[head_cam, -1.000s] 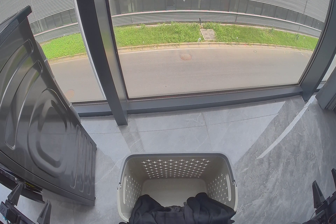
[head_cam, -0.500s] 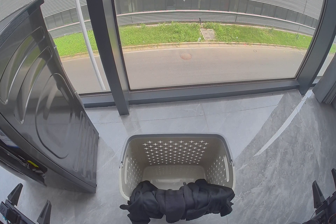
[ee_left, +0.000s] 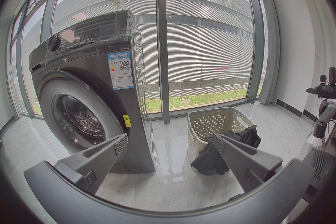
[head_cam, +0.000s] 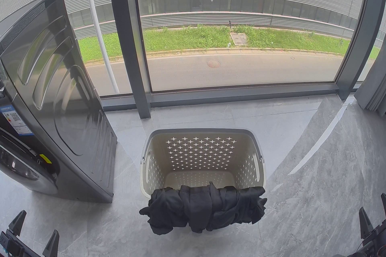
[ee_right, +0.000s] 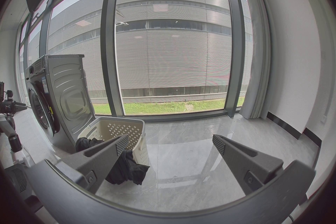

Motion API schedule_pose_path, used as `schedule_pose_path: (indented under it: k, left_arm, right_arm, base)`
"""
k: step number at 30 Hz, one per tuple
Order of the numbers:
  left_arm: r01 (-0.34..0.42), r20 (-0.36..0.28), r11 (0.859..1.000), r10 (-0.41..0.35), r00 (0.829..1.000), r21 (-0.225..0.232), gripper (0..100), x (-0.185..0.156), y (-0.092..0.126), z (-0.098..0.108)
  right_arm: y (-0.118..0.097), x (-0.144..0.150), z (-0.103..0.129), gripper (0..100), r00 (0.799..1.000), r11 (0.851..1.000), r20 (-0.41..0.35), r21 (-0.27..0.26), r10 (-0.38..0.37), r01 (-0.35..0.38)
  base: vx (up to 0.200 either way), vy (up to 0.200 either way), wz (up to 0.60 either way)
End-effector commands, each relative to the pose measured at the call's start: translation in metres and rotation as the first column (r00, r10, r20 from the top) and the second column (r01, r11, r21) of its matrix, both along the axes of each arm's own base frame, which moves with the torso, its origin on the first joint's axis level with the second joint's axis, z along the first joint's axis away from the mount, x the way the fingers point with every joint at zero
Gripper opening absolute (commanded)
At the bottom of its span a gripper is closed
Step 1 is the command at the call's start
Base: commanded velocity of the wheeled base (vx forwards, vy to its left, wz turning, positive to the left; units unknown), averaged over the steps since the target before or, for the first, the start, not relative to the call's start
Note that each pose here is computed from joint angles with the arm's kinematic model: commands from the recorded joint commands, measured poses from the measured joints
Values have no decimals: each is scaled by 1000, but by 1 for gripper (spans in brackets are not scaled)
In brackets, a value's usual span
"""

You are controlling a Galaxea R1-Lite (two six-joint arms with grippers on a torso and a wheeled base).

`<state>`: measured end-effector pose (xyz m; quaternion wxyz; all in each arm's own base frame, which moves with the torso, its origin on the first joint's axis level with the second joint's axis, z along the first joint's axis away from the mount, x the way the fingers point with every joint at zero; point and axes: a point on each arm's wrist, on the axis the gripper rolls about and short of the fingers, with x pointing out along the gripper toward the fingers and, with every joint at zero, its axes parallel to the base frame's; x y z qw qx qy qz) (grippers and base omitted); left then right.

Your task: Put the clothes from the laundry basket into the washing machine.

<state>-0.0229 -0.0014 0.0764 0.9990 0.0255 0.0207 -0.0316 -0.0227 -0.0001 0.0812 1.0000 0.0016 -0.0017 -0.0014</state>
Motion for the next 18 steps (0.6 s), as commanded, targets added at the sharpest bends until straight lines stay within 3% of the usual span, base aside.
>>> schedule_pose_path:
  k: [1,9,18]
  left_arm:
    - [-1,0,1000,1,1000,0,100,0,0,-5]
    - [-1,0,1000,1,1000,-3,100,0,0,-5]
    - [0,0,1000,0,1000,-8,100,0,0,-5]
  right_arm:
    - [0,0,-5,100,1000,1000,1,0,0,0]
    - [0,0,-5,100,1000,1000,1,0,1,-1]
    - [0,0,-5,100,1000,1000,1,0,0,0]
  base:
    - [0,0,0]
    - [0,0,0]
    - [0,200,0]
